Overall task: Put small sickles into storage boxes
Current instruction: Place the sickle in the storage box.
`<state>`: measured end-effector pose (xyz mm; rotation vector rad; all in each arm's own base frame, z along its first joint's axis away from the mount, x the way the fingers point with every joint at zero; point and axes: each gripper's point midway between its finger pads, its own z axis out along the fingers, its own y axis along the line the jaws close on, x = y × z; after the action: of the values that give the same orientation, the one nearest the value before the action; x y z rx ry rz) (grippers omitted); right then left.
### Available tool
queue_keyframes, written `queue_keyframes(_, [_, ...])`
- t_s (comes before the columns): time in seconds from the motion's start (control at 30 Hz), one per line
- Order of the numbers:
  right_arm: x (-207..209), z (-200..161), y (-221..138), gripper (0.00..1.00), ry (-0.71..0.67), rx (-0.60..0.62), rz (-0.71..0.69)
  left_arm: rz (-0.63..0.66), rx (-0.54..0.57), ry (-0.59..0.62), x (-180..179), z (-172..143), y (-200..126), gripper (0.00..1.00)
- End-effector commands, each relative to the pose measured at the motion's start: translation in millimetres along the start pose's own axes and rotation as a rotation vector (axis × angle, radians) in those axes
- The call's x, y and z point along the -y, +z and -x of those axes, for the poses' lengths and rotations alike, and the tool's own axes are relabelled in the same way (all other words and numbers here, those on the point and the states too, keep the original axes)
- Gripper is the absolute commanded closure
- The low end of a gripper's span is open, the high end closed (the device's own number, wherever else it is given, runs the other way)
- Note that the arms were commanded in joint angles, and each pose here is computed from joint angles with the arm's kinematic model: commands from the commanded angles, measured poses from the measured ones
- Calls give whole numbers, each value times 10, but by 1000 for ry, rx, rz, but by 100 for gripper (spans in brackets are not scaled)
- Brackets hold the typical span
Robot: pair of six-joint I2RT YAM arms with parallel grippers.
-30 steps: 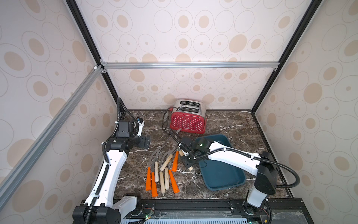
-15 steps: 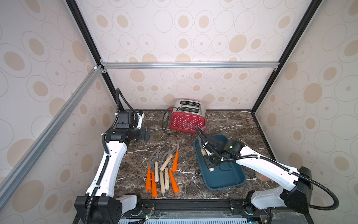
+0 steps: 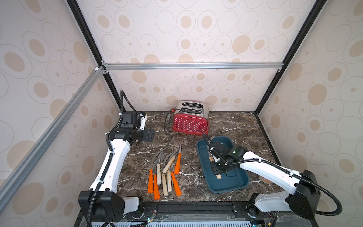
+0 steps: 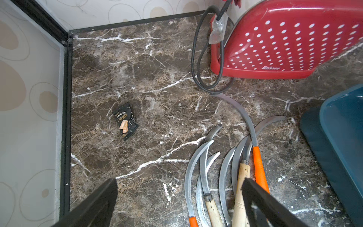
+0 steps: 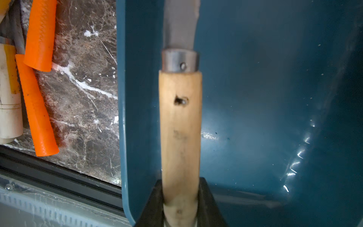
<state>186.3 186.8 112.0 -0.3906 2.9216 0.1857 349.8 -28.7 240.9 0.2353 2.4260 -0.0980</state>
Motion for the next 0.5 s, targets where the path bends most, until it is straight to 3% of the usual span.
queue_keyframes(0.0, [50, -46, 99, 92, 20, -29, -4, -37, -18, 27, 75, -17, -28, 1])
queue_keyframes(0.47, [16, -166, 511, 92, 57, -145, 13, -15, -47, 72, 41, -133, -14, 1])
